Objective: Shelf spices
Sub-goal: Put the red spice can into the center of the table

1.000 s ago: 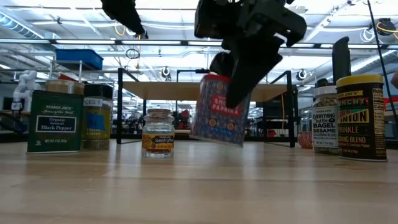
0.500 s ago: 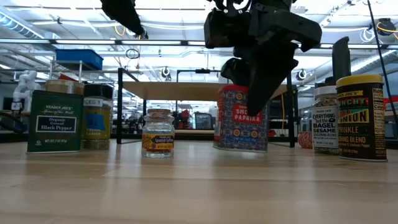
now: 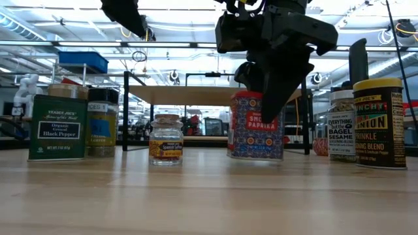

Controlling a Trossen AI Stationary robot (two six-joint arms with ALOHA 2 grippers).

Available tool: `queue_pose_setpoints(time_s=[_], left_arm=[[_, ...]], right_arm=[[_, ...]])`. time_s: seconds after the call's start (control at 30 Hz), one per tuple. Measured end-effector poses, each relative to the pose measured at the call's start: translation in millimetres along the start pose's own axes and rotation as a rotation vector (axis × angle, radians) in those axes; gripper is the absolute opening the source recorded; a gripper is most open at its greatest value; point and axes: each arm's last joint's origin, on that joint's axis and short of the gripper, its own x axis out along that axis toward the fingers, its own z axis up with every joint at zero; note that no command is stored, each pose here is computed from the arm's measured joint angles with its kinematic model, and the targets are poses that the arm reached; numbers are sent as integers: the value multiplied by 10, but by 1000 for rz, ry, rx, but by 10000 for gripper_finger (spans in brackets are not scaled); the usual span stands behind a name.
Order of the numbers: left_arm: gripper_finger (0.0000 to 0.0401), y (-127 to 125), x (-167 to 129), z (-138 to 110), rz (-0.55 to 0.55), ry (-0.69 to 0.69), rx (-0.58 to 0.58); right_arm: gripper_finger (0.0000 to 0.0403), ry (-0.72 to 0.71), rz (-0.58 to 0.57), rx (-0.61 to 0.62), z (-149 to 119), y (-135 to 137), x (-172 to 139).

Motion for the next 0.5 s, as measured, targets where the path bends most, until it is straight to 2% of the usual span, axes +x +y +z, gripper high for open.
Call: queue_pose_setpoints(time_s=[0.17, 0.5], left_arm=[[179, -48, -20, -34, -9, 11, -4], [179, -137, -56, -78, -30, 13, -14]], right_arm=[[222, 41, 0, 14, -39, -2, 0], [280, 0, 0, 16, 0, -3, 1]])
